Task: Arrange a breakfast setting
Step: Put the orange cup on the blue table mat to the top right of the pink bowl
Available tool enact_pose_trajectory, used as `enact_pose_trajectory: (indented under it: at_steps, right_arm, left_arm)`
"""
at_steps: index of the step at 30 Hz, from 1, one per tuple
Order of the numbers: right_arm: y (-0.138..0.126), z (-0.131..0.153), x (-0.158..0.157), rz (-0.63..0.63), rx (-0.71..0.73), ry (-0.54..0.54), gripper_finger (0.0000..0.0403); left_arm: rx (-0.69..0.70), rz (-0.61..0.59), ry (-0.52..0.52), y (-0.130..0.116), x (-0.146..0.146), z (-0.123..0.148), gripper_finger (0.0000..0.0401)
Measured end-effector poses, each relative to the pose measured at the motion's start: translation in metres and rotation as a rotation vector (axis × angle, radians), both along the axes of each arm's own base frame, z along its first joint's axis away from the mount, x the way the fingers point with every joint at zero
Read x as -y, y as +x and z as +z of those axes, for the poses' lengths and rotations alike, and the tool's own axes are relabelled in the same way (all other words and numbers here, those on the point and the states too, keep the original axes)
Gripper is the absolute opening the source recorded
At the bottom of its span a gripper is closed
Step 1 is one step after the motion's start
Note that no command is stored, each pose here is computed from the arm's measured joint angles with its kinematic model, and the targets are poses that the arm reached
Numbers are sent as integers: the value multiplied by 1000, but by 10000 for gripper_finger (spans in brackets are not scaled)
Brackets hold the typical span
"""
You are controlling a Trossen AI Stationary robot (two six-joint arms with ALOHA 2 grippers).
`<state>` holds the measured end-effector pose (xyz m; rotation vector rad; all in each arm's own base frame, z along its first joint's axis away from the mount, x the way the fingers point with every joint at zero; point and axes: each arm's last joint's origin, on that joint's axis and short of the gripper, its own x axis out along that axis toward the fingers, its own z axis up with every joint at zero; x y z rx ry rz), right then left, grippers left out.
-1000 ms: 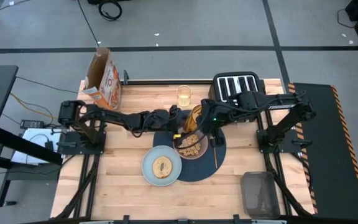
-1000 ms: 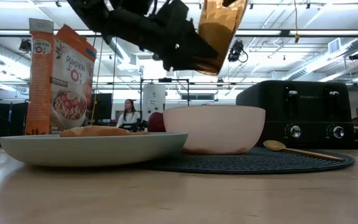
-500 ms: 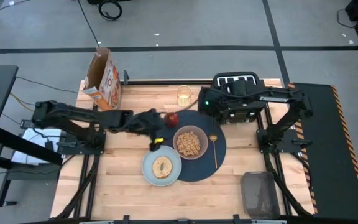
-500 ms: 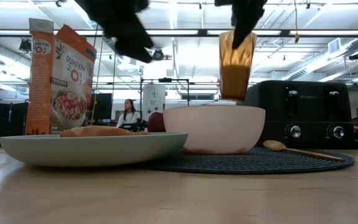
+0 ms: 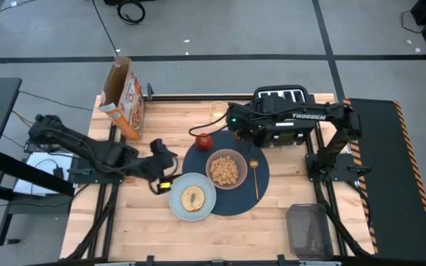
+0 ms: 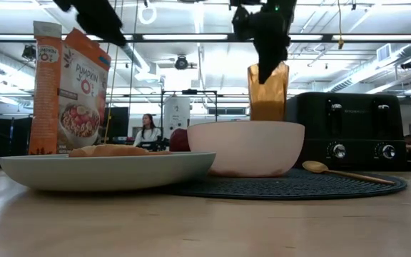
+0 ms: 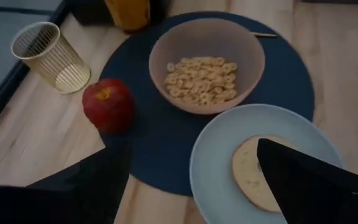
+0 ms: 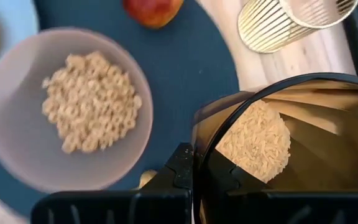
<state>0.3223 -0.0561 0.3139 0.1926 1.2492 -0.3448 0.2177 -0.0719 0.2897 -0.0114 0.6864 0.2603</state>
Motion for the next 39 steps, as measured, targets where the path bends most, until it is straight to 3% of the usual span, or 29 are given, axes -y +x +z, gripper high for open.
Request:
enact_pose_trajectory:
  at_steps: [10,30,39]
  right_arm:
    - [1,-25,2,-63,-4,31,13]
    - [-1,-53,3,-115,-21,64,23]
    - [-2,-53,1,-111,-41,3,47]
  left_arm:
    - [106,-4,2,-25,17,15,352]
    - [112,-1,-2,-26,20,15,352]
    - [112,-8,-2,-27,21,15,352]
